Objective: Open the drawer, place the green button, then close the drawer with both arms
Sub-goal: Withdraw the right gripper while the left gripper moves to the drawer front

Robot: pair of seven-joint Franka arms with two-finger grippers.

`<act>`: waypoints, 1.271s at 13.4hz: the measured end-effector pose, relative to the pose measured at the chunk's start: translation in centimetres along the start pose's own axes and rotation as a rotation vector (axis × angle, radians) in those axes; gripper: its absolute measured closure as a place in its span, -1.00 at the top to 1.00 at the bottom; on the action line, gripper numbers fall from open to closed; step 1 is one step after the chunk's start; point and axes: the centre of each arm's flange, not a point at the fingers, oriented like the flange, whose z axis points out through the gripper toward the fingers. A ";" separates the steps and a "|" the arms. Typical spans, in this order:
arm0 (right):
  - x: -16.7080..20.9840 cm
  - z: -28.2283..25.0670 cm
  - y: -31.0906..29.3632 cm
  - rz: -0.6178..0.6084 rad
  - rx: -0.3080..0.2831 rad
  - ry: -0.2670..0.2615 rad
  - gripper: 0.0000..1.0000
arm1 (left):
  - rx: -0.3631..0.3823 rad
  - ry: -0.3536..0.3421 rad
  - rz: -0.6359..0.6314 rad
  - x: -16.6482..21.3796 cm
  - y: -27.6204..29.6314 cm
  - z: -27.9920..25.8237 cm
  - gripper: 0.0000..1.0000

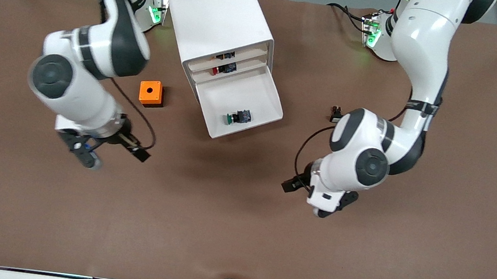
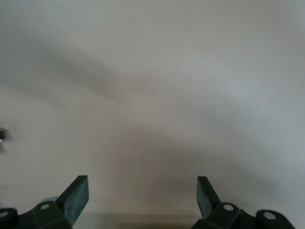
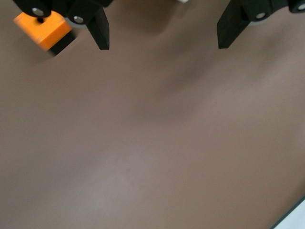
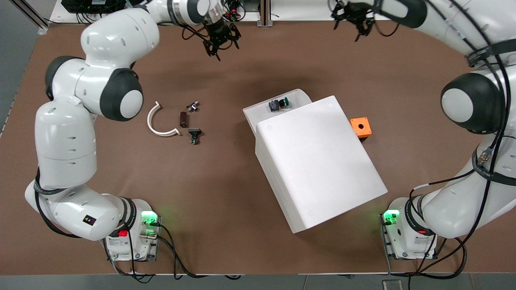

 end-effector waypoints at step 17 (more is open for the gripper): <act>5.6 -16.0 19.4 -0.401 0.078 0.072 1.00 | 0.194 -0.028 0.056 -19.8 5.3 15.1 1.00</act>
